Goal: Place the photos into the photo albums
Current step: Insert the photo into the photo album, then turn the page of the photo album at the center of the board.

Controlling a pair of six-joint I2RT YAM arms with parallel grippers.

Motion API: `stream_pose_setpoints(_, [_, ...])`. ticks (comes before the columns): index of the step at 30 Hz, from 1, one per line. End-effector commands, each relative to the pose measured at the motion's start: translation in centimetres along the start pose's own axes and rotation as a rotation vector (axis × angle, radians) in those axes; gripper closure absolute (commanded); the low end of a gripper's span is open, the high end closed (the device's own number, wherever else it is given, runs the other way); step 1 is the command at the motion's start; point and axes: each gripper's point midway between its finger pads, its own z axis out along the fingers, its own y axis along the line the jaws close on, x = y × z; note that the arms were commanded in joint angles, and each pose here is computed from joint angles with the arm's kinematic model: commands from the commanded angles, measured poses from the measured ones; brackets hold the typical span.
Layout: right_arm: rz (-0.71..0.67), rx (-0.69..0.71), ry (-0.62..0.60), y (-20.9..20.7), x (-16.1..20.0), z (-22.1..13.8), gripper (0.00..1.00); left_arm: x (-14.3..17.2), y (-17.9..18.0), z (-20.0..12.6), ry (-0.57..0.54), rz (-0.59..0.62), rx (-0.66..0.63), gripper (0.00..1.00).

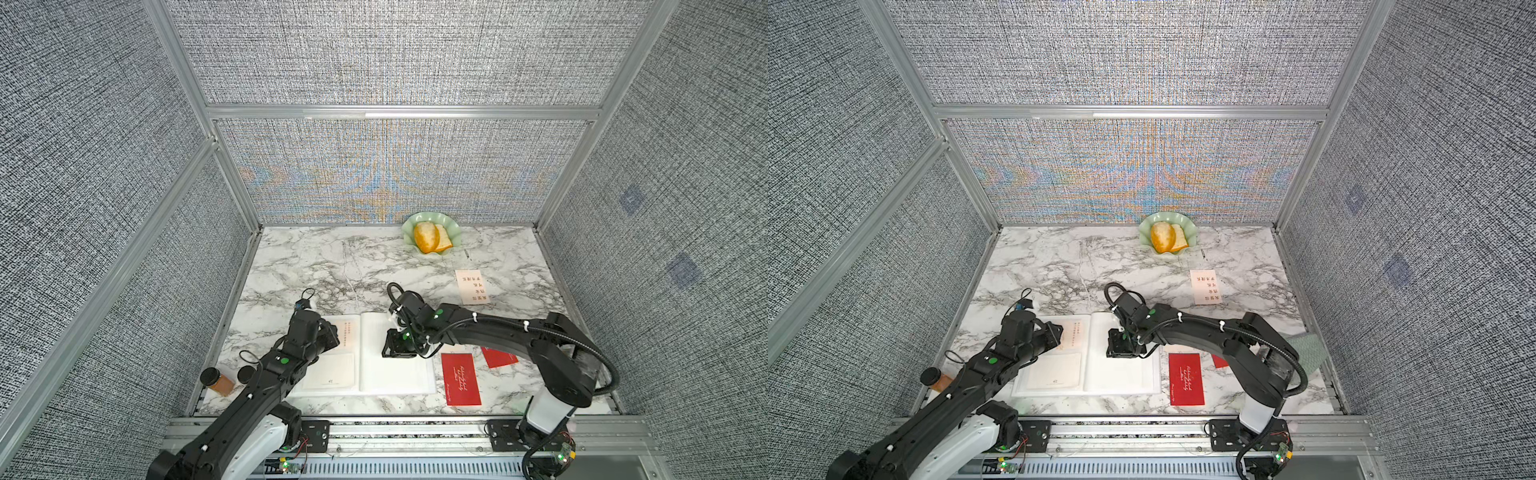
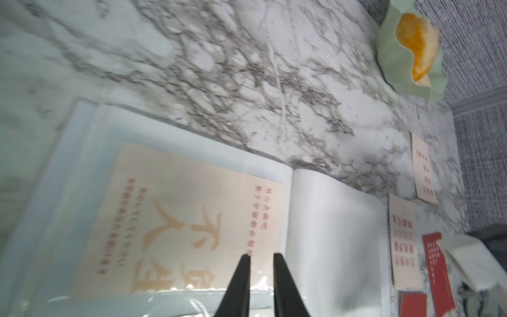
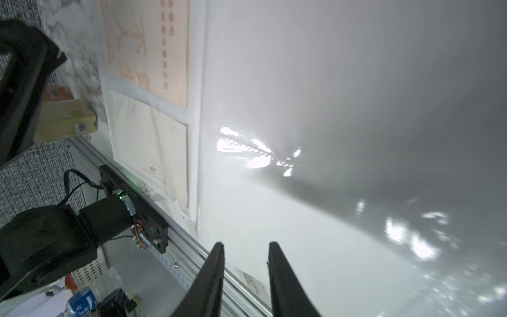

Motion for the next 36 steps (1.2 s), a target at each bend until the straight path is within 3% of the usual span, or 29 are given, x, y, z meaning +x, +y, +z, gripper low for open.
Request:
stream_pose_setpoints(1, [0.039,0.050,-0.093,-1.8,-1.4,-1.2,0.69,-0.3,-3.6,0.9,0.002,0.072,0.083,0.81])
stream_pose_setpoints(4, [0.079,0.058,-0.144,-3.2,-2.1,-2.1,0.69,1.3,-6.5,2.6,0.084,0.143,0.135,0.81])
stream_pose_setpoints(9, [0.144,0.042,-0.195,-5.0,-3.1,-3.1,0.69,5.5,-10.6,5.6,0.315,0.259,0.177,0.82])
stream_pose_setpoints(15, [0.172,0.064,-0.200,-7.0,-2.6,-3.4,0.69,8.8,-13.5,7.3,0.400,0.313,0.222,0.83])
stream_pose_setpoints(24, [0.172,0.057,-0.193,-7.1,-2.9,-2.7,0.69,11.3,-11.4,9.1,0.498,0.307,0.138,0.83])
stream_pose_setpoints(36, [0.159,0.021,-0.170,-6.0,-3.7,-1.4,0.68,11.0,-8.0,8.0,0.477,0.323,-0.002,0.82])
